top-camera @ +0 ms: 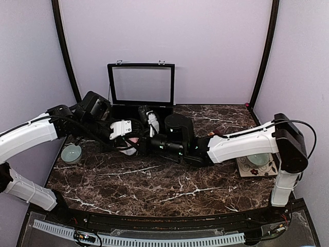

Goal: Roll the socks
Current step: Adjust the sock.

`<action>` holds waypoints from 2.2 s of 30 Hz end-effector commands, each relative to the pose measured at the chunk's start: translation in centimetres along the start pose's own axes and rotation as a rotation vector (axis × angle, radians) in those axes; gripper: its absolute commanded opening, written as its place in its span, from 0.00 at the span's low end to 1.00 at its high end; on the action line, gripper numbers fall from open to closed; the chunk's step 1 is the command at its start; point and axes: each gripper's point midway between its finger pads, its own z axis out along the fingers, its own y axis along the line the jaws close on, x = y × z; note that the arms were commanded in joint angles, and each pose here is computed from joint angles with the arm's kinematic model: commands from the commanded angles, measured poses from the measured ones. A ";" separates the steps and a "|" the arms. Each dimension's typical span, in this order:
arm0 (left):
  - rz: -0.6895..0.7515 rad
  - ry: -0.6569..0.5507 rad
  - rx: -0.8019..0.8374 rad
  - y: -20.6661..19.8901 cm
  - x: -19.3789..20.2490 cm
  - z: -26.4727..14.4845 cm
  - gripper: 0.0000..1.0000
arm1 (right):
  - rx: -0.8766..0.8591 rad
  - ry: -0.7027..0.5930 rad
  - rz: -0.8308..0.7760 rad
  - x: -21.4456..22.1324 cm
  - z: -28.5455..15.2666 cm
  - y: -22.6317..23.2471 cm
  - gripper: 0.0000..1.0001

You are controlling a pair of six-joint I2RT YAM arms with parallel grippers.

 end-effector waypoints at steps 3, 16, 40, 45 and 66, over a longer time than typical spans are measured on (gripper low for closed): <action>0.015 -0.091 -0.011 0.7 -2.4 -0.3 0.00 | -0.258 -0.159 -0.039 -4.4 -2.0 6.6 0.33; -0.063 -0.435 0.653 -7.5 -9.3 -9.9 0.00 | -0.571 0.007 -0.339 -3.2 -7.5 11.2 0.35; -0.082 -0.382 0.607 -7.4 -7.2 -9.2 0.65 | -0.028 0.059 -0.536 -4.8 -4.5 3.2 0.00; 0.024 -0.253 0.447 -6.0 -4.4 -7.3 0.66 | -0.031 0.121 -0.608 -3.3 -4.6 2.8 0.00; -0.152 -0.257 0.134 0.4 -5.3 -5.2 0.84 | 0.197 -0.162 -0.503 -8.1 -4.2 2.9 0.00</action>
